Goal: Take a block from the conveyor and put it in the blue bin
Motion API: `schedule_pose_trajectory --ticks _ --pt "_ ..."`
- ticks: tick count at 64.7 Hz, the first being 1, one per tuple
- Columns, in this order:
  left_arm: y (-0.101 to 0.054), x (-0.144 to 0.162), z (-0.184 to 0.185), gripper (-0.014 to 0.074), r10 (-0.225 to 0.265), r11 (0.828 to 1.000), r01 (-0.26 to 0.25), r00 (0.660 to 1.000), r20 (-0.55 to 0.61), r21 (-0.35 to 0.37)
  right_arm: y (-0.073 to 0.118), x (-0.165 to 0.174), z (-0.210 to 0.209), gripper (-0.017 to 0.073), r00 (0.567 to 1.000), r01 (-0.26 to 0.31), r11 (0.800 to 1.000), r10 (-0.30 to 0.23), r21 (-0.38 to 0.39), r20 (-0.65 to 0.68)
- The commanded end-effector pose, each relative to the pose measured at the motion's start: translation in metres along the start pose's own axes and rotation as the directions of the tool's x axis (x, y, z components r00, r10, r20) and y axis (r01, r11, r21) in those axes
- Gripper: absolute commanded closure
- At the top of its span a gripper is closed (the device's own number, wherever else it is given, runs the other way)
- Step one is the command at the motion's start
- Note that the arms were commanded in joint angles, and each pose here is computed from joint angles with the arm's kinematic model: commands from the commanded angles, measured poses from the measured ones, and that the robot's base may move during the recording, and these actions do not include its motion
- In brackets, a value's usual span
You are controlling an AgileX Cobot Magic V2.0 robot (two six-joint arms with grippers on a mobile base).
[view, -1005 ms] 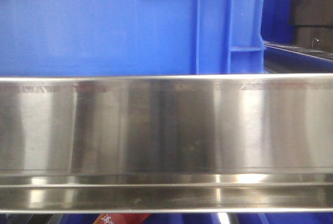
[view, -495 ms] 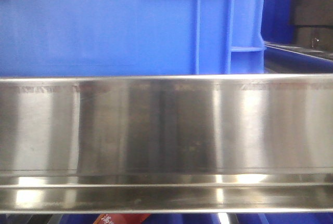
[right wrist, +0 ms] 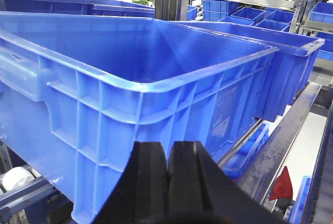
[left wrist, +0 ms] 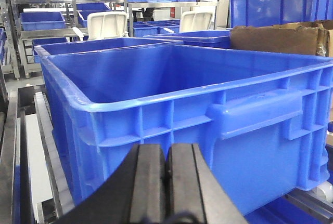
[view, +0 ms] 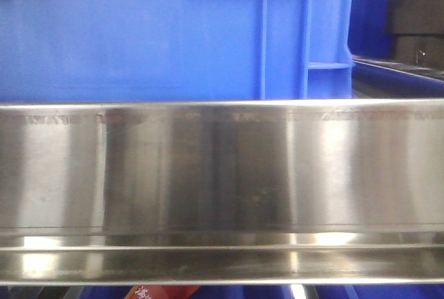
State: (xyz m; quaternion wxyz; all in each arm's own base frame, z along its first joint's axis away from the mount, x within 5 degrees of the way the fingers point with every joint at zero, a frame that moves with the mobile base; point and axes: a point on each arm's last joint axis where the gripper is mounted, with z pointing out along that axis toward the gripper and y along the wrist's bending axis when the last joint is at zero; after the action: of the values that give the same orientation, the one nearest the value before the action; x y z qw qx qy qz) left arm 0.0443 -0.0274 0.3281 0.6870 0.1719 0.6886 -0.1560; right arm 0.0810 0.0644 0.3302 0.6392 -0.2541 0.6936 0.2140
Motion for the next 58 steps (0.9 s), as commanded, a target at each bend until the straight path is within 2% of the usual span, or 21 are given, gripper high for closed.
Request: schedule_pose_trajectory --ticks 1,12,15,18,24,32,41,49,58 --pt "0.000 -0.002 -0.001 0.0704 -0.015 1.000 0.015 1.000 0.026 0.001 0.000 -0.003 -0.001 0.0721 0.999 0.005 1.000 -0.006 0.004 0.034" --pt "0.000 -0.001 -0.001 0.0704 -0.011 1.000 0.011 1.000 0.024 -0.001 0.000 -0.003 -0.001 0.0721 0.999 0.005 1.000 -0.006 0.004 0.034" --pt "0.001 0.000 -0.001 0.0704 0.006 1.000 -0.006 1.000 0.021 -0.009 0.000 -0.003 -0.001 0.0721 0.999 0.005 1.000 -0.006 0.004 0.034" --pt "0.003 0.002 -0.003 0.0704 0.046 0.998 -0.045 0.999 0.026 -0.038 0.000 -0.003 -0.001 0.0721 0.999 0.005 1.000 -0.006 0.004 0.034" --pt "0.007 0.008 -0.007 0.0704 -0.010 0.993 0.015 0.999 0.044 -0.114 0.000 -0.003 -0.001 0.0721 0.999 0.005 1.000 -0.006 0.004 0.034" --pt "0.011 0.022 -0.015 0.0704 0.011 0.974 0.003 0.998 0.059 -0.227 0.000 -0.003 -0.001 0.0721 0.999 0.005 1.000 -0.006 0.004 0.036" --pt "0.014 0.045 -0.021 0.0704 0.039 0.941 -0.012 0.997 0.073 -0.338 0.000 -0.003 -0.001 0.0721 0.999 0.005 1.000 -0.006 0.004 0.038" --pt "0.019 0.067 -0.012 0.0704 0.040 0.920 -0.008 0.997 0.072 -0.392 0.000 -0.003 -0.001 0.0721 0.999 0.005 1.000 -0.006 0.004 0.038" --pt "0.023 0.089 -0.005 0.0704 0.050 0.915 -0.007 0.994 0.096 -0.404 0.000 -0.004 -0.002 0.0721 0.999 0.005 1.000 -0.006 0.005 0.044"
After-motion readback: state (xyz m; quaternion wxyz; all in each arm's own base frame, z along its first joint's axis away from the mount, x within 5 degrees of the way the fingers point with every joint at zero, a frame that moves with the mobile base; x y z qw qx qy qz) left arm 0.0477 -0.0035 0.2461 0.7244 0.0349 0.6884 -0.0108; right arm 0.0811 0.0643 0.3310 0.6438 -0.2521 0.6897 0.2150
